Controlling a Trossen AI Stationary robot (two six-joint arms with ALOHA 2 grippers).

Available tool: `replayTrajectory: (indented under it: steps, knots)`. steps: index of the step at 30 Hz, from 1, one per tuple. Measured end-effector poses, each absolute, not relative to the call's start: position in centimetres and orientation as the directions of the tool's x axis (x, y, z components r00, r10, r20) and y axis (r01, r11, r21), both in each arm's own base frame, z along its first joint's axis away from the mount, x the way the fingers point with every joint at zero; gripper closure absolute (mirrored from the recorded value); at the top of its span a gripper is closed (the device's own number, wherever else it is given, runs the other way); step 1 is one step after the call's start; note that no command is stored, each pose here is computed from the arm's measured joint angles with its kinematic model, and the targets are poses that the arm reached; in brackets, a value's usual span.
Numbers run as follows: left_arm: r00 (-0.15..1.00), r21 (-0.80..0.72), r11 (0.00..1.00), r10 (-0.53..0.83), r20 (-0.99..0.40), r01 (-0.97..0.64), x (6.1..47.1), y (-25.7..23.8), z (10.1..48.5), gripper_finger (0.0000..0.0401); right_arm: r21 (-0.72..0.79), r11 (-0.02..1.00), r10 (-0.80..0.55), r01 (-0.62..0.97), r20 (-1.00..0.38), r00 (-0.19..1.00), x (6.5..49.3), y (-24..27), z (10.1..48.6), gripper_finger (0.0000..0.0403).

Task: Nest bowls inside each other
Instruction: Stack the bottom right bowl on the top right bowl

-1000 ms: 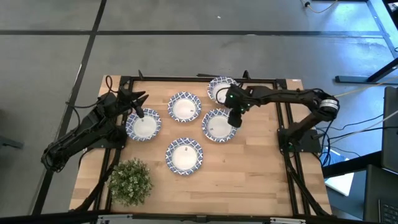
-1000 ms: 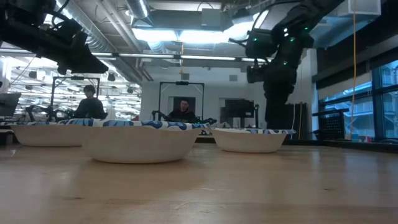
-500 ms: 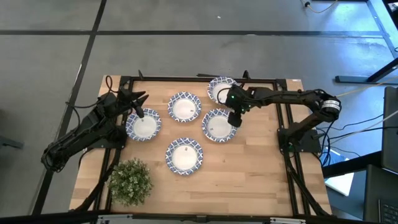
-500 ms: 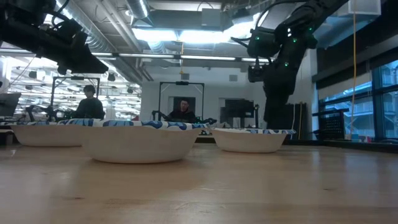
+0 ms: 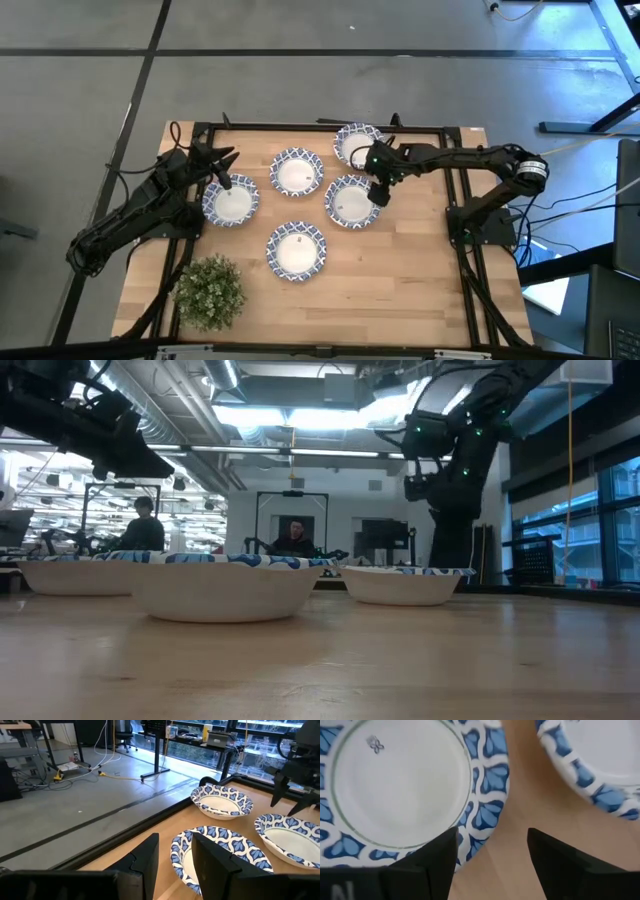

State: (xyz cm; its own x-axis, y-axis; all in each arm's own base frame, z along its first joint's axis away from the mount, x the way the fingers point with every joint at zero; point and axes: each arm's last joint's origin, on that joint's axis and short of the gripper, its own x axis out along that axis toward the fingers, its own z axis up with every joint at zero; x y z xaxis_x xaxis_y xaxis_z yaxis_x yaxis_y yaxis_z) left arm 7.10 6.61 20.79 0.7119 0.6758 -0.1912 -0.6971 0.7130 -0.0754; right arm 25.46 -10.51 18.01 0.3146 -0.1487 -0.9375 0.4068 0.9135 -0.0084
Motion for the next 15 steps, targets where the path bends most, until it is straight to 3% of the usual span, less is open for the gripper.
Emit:
replayTrajectory:
  steps: [15]
  knots:
    - [0.712, -0.076, 0.713, 0.676, -0.191, -0.697, 7.1, 6.6, 20.8, 0.0290, 0.056, 0.890, -0.127, 0.452, -0.923, 0.364, 25.2, -10.3, 16.6, 0.0167]
